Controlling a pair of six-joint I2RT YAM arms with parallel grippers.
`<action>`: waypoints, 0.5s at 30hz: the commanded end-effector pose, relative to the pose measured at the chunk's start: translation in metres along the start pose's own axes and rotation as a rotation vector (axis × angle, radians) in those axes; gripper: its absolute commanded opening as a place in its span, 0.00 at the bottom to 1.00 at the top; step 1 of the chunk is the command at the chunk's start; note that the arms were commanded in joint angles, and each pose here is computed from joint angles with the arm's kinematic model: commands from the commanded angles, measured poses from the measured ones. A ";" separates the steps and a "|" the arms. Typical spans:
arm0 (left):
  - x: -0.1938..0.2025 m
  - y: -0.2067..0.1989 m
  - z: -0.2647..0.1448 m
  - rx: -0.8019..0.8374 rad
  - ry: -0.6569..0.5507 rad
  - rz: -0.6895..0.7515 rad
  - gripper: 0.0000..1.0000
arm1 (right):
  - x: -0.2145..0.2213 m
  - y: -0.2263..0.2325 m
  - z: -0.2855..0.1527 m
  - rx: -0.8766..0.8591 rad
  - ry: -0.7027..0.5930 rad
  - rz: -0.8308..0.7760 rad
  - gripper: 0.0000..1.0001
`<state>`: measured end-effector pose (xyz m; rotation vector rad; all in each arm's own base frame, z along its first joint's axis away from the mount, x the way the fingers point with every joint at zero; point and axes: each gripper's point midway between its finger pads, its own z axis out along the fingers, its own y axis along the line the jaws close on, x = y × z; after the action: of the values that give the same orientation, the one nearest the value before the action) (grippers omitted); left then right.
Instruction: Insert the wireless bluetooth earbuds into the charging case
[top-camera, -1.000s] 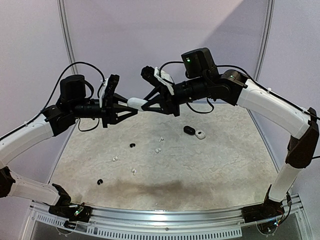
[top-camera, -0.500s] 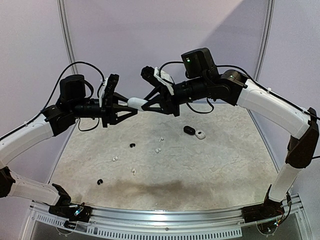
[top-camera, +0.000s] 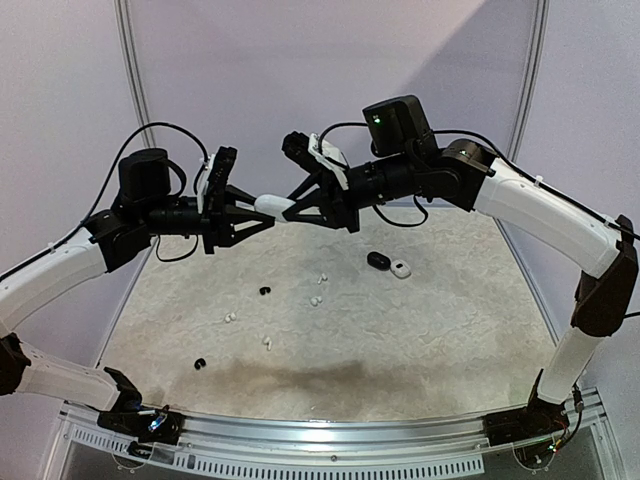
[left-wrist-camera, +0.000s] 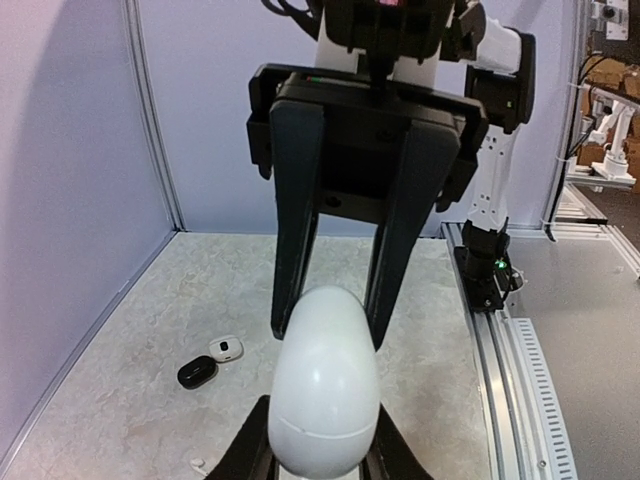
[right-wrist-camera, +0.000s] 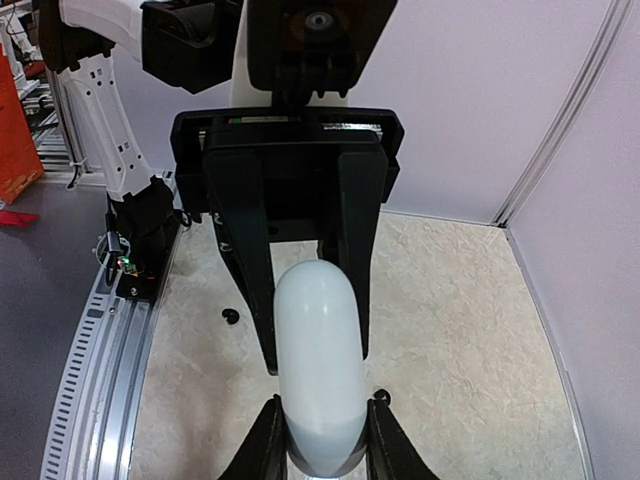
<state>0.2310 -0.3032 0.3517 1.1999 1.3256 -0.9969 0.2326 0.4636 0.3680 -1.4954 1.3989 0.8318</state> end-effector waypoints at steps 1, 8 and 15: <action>-0.014 -0.001 -0.002 0.008 -0.042 0.044 0.00 | 0.004 -0.005 0.002 0.019 0.009 0.010 0.01; -0.005 -0.001 -0.003 0.002 0.009 0.171 0.00 | 0.003 -0.023 0.006 0.108 0.005 0.024 0.42; 0.005 -0.008 -0.005 0.036 0.070 0.235 0.00 | 0.001 -0.039 0.006 0.166 -0.010 0.039 0.44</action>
<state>0.2353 -0.3001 0.3518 1.2933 1.2319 -0.8389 0.2455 0.4657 0.3669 -1.4391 1.4364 0.7915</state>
